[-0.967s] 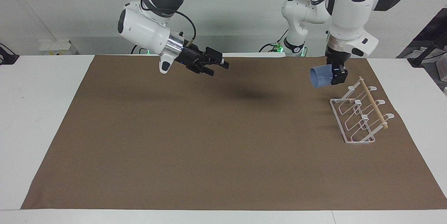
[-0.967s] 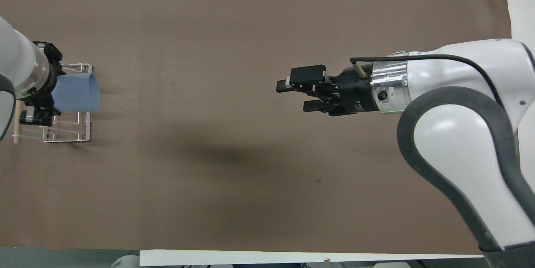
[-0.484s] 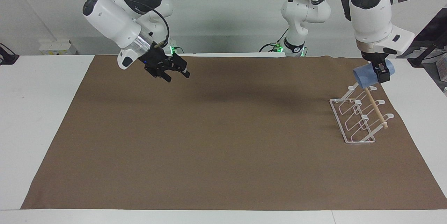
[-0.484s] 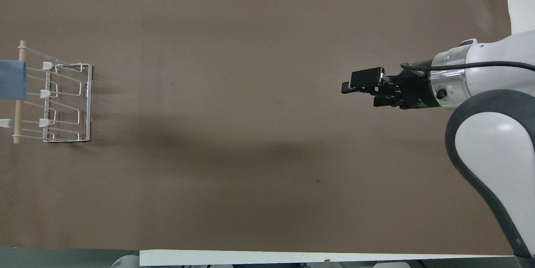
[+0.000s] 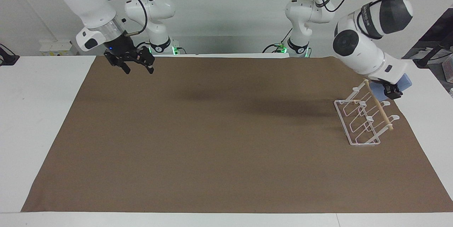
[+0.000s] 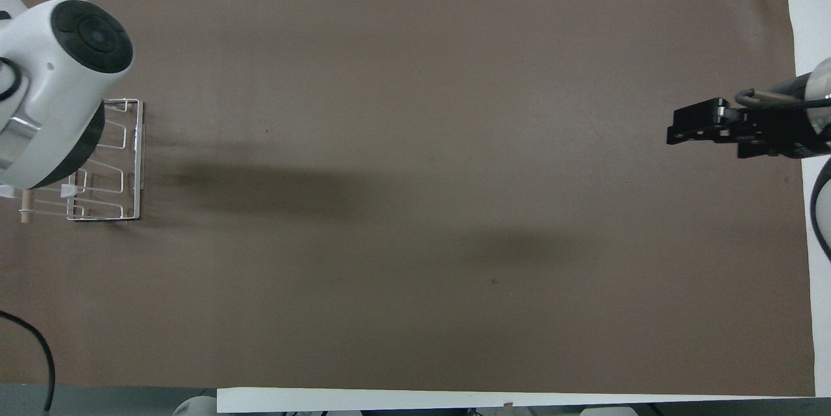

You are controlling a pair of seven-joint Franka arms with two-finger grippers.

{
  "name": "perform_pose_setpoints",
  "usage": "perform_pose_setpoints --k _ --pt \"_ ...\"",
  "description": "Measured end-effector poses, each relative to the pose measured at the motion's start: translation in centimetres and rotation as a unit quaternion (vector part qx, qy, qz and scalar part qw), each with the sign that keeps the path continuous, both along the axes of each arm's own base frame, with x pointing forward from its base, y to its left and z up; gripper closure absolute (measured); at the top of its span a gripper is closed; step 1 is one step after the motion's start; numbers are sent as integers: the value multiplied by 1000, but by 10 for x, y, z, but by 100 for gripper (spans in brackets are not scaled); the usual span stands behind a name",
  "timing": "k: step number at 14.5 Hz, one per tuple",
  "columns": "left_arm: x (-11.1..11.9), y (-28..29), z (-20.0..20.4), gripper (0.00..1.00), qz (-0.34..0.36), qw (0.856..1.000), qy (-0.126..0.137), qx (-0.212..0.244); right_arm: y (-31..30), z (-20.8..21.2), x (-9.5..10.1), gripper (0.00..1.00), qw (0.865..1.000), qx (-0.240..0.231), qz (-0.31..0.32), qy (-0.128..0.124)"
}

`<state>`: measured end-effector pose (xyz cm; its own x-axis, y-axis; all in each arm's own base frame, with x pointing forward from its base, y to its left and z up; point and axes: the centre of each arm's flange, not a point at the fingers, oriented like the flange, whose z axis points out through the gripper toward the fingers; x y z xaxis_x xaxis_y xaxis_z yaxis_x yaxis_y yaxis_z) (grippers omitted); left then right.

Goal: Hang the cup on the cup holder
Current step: 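Lower the cup onto the rack pegs with the left gripper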

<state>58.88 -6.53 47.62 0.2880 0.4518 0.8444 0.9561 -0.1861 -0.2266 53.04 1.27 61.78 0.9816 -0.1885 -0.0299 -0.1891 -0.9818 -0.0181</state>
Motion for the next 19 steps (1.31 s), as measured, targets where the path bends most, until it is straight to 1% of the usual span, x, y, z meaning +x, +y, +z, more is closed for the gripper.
perform_pose_setpoints --k 2,3,4,7,9,11,14,19 --pt "9 -7 -25 22 -13 999 13 30 -21 13 2 0 999 -42 -9 19" --pt "14 -14 -35 22 -20 999 14 41 -36 15 2 0 998 -48 -18 24" --pt "20 -22 -44 22 -26 998 11 52 -56 15 2 0 998 -48 -29 27" --pt "36 -44 -59 22 -32 996 -19 79 -104 12 -1 0 997 -45 -49 35" --pt "39 -46 -60 22 -28 995 -35 94 -111 11 -3 0 997 -44 -50 39" --pt "40 -45 -59 22 -28 993 -41 103 -108 11 -2 0 997 -43 -41 40" --pt "40 -45 -59 22 -36 992 -43 117 -107 11 -2 0 997 -43 -39 40" --pt "38 -49 -65 22 -42 991 -38 121 -110 11 -3 0 998 -42 -34 40"
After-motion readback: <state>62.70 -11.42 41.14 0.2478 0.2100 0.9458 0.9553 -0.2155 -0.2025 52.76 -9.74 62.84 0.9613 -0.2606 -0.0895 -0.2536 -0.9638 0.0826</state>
